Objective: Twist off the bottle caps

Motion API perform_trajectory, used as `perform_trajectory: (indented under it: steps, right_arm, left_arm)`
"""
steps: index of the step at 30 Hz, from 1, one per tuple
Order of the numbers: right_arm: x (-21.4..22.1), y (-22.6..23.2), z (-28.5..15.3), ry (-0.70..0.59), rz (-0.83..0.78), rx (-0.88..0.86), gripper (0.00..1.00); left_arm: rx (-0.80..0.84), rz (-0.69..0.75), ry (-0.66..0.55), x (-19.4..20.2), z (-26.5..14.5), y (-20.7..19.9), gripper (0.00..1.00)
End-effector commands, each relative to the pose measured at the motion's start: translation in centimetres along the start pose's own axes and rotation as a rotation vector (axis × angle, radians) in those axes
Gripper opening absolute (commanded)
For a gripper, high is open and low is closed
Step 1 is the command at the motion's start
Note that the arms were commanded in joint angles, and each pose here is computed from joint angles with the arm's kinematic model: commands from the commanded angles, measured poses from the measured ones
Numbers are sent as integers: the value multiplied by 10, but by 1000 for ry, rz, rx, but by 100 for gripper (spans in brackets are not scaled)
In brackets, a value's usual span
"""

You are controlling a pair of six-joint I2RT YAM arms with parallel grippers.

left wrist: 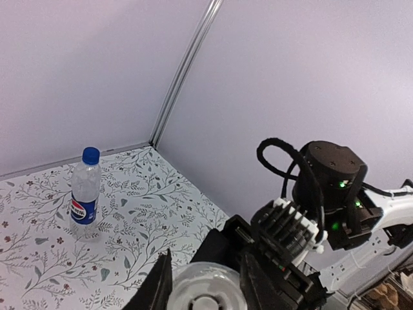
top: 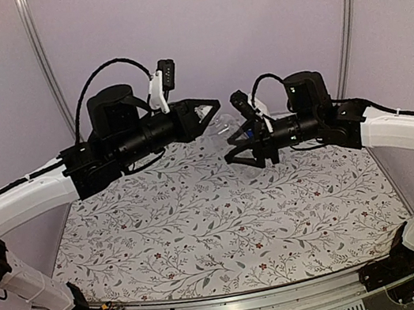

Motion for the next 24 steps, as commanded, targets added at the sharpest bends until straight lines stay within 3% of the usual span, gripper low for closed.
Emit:
perform_trajectory:
  steps: [1,7,11,18,22,24]
  right_arm:
    - [-9,-4,-10,-45,-8,51,58]
    - [-9,5,-7,-91,-18,-71,59]
    - [-11,8,-7,-104,-20,-100,59]
    - [-11,10,-7,-114,-19,-138,60]
    - [-11,13,-8,-123,-22,-175,59]
    - [-13,15,-7,-132,-23,-211,59]
  left_arm:
    - [-36,-21,7,4,2,-1,16]
    - [60,19,26,4,2,-8,36]
    - [104,33,41,3,0,-10,54]
    - [210,35,59,-4,-11,-7,77]
    - [282,92,81,-7,-21,-7,99]
    - [308,119,85,-11,-26,-5,100]
Point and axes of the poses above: each gripper's point midway between its finger pads, its own z axis out along the fingers, its own y axis along the line the jaws close on, x = y × z, the point moved 9 cm from there along -z, back along the fingers, and after that the axes turned 15 degrees about -z, right-handed, at the moved point
